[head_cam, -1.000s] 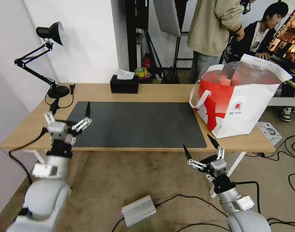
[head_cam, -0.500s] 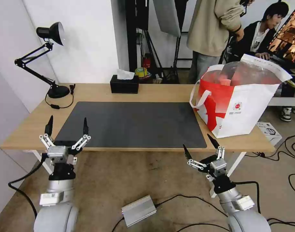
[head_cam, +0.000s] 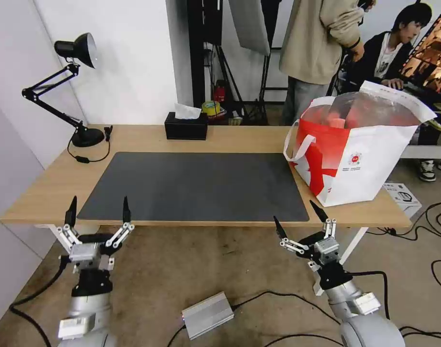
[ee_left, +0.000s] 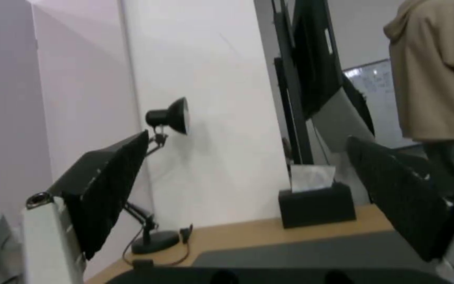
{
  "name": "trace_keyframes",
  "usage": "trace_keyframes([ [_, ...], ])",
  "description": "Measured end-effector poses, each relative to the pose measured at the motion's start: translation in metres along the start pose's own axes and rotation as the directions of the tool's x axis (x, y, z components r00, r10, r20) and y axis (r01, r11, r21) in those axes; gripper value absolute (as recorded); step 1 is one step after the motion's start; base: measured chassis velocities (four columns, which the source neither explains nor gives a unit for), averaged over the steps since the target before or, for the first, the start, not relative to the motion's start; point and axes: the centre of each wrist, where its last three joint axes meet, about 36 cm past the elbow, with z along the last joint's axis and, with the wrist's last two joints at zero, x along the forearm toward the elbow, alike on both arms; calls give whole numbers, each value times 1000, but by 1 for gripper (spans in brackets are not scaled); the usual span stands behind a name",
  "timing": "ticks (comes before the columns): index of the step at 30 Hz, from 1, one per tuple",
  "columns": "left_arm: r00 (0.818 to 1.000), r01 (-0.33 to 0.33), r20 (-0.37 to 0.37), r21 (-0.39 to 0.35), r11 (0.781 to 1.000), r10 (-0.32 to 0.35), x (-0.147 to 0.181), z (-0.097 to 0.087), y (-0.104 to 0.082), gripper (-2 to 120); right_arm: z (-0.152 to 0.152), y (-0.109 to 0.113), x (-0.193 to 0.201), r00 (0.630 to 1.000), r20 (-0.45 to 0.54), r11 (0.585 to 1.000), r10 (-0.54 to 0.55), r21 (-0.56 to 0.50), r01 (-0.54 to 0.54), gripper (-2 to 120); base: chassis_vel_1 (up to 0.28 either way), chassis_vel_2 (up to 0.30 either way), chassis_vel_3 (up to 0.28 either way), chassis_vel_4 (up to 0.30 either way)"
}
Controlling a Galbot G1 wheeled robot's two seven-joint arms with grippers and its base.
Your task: Pick up the trash from the table and place it into the takeout bag.
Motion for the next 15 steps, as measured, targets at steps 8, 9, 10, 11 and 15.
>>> trace_keyframes([
  [8,999,-18,-28,-6,1000,18,23,9,4,100,0,0,0,1000,0,1000,0,0,0,100,0,0,0,0],
  [9,999,-24,-30,-4,1000,24,27,11,4,100,0,0,0,1000,0,1000,0,0,0,100,0,0,0,0],
  [10,999,-29,-31,-1,1000,29,29,13,3,100,0,0,0,1000,0,1000,0,0,0,100,0,0,0,0],
  [11,999,-29,-31,-1,1000,29,29,13,3,100,0,0,0,1000,0,1000,0,0,0,100,0,0,0,0],
  [15,999,-47,-25,18,999,48,29,16,2,100,0,0,0,1000,0,1000,0,0,0,100,0,0,0,0],
])
